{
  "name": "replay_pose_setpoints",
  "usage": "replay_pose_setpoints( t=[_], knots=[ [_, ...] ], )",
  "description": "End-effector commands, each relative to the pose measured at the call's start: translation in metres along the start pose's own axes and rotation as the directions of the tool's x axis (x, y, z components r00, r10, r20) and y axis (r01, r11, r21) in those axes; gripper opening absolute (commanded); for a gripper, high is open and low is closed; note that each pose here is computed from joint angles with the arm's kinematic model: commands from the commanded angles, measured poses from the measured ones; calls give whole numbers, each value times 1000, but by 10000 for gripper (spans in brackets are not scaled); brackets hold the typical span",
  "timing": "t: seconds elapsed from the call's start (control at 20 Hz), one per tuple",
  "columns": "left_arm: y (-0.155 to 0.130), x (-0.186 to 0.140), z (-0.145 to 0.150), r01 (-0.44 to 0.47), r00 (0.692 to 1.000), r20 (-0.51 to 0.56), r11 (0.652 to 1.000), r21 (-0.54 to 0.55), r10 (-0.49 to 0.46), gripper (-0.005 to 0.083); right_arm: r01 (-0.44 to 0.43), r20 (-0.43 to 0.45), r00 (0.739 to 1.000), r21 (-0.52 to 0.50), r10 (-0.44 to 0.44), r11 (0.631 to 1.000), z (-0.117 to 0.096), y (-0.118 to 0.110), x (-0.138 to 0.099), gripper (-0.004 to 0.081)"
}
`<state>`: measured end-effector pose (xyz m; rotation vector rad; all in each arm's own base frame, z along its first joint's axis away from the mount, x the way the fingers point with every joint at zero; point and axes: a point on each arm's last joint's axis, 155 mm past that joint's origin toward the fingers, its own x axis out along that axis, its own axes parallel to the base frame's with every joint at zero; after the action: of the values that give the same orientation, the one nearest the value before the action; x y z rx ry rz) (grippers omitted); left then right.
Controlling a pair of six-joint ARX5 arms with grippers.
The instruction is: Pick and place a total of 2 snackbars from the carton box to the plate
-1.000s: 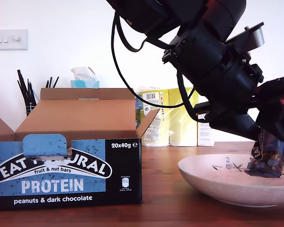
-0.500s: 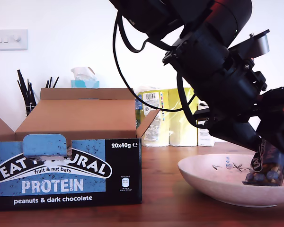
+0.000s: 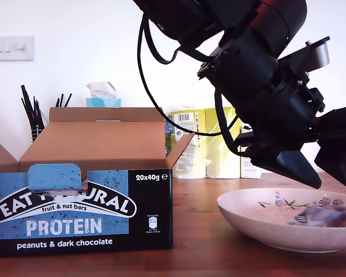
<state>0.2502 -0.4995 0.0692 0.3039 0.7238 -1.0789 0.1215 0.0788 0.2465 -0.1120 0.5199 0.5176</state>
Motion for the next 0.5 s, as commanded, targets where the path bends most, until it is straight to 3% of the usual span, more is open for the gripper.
replay_pose_setpoints(
  t=[0.0,0.15,0.25,0.45],
  knots=[
    [-3,5,5,6,1000,-14,1000,10,-6,309,0,23,1000,-13,0,1000,4,1,-3,-13],
    [-6,-17,28,6,1000,-28,999,46,-4,77,13,24,1000,-17,-13,1000,5,-2,-3,-13],
    [-9,-36,46,10,1000,-22,997,70,-9,-27,27,27,999,-18,-27,999,6,-4,-3,-13],
    [-17,-83,76,16,999,36,997,75,-19,-24,29,32,999,-19,-28,999,7,-5,-3,-13]
  ],
)
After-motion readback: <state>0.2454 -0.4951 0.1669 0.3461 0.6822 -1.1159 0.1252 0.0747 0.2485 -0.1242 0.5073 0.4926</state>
